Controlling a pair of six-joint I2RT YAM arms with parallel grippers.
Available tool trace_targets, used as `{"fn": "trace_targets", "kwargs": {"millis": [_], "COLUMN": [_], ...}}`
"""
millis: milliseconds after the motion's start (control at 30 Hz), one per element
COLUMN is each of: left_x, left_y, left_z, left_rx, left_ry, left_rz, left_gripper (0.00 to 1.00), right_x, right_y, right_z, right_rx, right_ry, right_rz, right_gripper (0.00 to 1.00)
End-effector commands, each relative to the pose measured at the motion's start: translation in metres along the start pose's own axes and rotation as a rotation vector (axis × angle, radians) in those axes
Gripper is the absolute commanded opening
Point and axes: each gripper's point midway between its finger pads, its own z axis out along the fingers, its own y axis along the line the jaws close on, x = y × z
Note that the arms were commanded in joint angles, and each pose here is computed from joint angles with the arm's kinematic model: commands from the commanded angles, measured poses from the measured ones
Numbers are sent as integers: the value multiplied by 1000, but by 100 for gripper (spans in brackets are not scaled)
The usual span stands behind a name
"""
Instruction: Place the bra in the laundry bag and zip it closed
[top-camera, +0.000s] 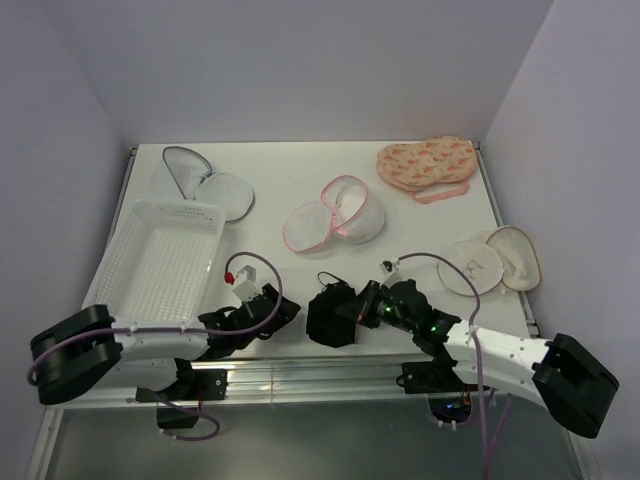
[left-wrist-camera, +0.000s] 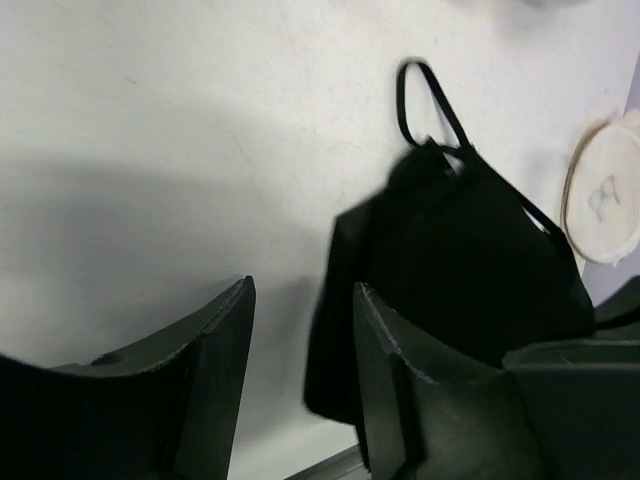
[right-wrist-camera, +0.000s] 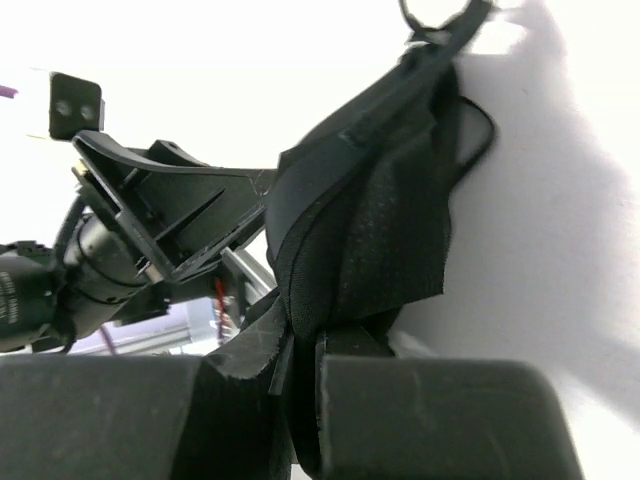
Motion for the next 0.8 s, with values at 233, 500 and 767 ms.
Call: {"fn": "trace_targets", "kwargs": {"millis": [233,500,767], "left_x": [-103,-142,-140], "left_y": [-12,-51,-54], "left_z": [1,47,83], "left_rx": [-21,127,142], "left_ry": [-223,-199,-141], "left_rz": [3,-126,-213], "left_gripper": [59,60,60], "right_x": [-45,-64,-74], "right_y": [29,44,51], "right_z": [-30,-63,-89], "right_rx": [9,24,37], "right_ry": [-170,-262,-317], "right_rz": [-39,-83,-99], "right_gripper": [0,0,0]}}
